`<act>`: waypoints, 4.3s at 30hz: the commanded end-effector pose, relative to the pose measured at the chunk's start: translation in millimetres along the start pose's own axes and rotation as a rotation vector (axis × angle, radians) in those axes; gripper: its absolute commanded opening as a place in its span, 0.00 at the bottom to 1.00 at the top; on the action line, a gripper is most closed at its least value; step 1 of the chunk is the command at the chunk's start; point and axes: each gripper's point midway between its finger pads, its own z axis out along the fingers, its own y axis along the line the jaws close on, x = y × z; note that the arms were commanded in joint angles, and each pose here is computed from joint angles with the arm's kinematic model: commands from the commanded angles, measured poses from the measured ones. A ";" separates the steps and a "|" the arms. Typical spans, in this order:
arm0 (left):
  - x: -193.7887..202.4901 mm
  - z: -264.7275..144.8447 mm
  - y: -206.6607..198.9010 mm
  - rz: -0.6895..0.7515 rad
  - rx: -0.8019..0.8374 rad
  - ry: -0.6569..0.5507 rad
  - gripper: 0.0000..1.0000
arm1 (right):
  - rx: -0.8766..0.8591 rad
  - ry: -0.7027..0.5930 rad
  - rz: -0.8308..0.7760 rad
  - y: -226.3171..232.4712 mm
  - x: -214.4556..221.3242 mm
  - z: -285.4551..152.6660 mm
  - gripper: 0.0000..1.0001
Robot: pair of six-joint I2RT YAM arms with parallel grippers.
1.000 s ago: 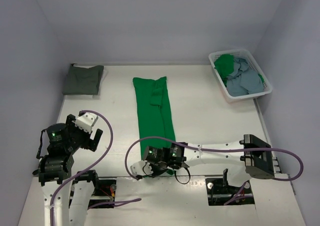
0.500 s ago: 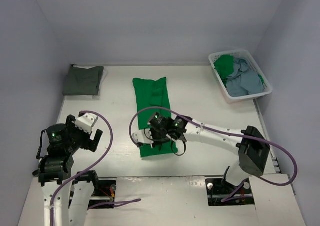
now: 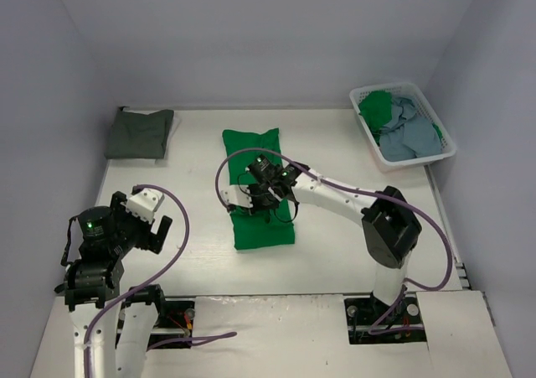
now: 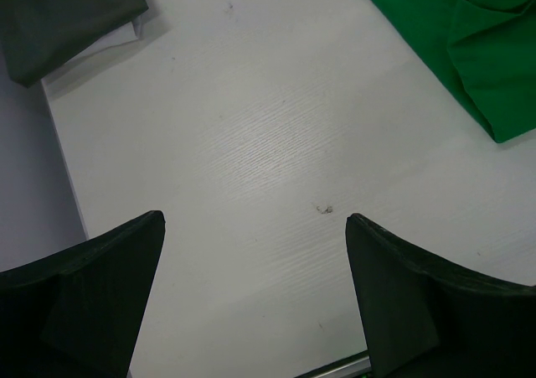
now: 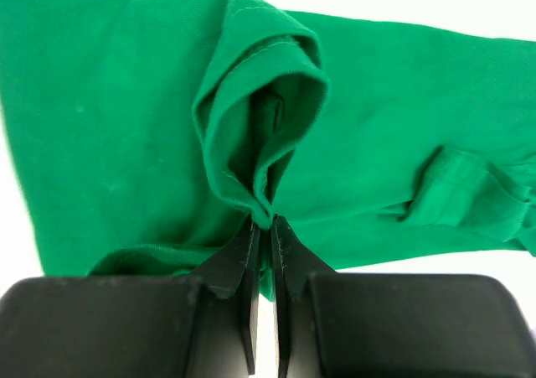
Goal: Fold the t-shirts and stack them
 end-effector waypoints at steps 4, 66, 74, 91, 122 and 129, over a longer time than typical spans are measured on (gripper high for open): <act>-11.2 4.0 7.3 0.005 -0.012 -0.029 0.83 | 0.058 -0.053 -0.020 -46.6 -8.5 -1.1 0.00; -8.7 8.2 7.0 -0.001 -0.004 -0.021 0.83 | 0.498 -0.013 0.166 -185.4 36.7 33.6 0.31; -8.9 7.4 7.4 0.003 -0.010 -0.024 0.84 | 0.791 0.022 0.218 -224.2 45.9 -9.5 0.33; -10.7 4.8 7.4 0.007 -0.014 -0.032 0.83 | 0.606 -0.064 0.370 -151.2 2.7 -93.1 0.05; -7.6 8.4 12.5 0.000 -0.029 -0.006 0.84 | 0.120 -0.039 0.370 -52.9 51.2 32.7 0.00; -7.2 9.9 12.5 -0.005 -0.026 -0.003 0.84 | 0.173 -0.042 0.371 -75.5 61.9 28.0 0.00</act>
